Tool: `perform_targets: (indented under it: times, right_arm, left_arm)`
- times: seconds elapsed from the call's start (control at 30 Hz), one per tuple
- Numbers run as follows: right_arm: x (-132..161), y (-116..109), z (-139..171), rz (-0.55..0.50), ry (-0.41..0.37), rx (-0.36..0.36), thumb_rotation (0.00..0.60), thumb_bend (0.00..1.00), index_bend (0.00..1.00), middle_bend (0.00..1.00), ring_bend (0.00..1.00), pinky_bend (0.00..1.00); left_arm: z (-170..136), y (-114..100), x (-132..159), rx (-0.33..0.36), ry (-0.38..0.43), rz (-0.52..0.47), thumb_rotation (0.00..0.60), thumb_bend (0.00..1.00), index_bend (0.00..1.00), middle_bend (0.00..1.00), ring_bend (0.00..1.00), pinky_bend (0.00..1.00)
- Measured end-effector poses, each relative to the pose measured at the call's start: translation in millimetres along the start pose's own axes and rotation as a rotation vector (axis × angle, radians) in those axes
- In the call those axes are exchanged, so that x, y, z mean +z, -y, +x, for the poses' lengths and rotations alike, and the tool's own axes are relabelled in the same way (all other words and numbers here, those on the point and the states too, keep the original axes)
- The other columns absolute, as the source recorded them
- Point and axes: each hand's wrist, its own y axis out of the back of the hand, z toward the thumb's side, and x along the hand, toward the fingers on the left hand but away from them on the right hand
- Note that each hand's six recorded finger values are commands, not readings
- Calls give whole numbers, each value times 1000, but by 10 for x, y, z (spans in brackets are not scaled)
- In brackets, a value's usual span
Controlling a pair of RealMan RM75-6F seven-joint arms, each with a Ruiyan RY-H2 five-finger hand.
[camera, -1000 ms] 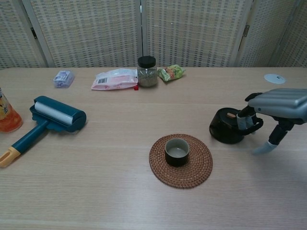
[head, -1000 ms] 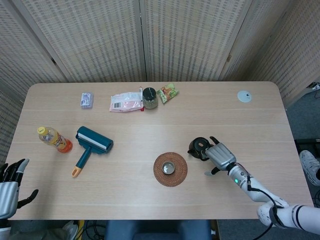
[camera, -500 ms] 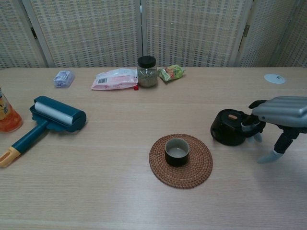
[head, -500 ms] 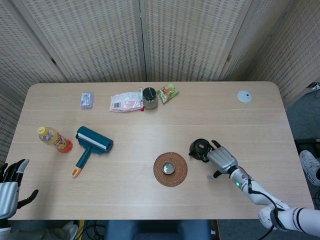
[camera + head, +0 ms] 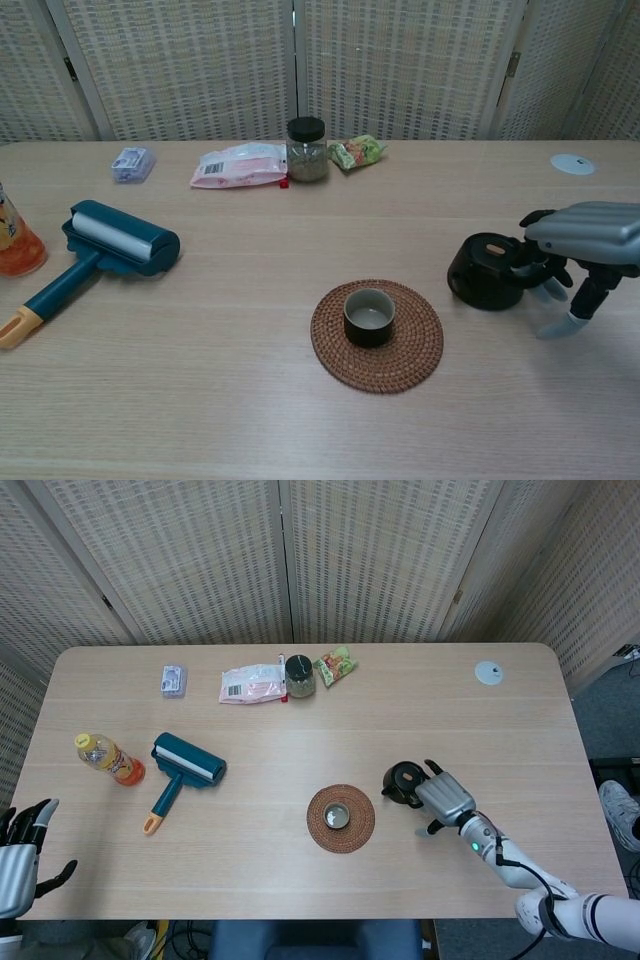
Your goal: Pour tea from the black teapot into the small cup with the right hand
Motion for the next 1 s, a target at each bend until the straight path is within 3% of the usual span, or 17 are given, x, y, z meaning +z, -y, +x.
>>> perform_targets:
  times: [0.37,0.67,1.0]
  right_arm:
    - [13,-46,-75,-34,-18,2,437,0,766,748,659,0]
    - [-5,-97,-122,-51,-26,-12,330,0,840,798,706,0]
    - [-46,-213,-217,-76,-14,-48,324,0,996,934,802,0]
  left_arm:
    - [-9,4,-4,-1,-2,2,600,203,112,100,120,32]
    - [-13,14,1,-4,-2,1,600,203,112,100,120,30]
    - [-9,29,21,-8,3,-1,600,203,112,100,120,26]
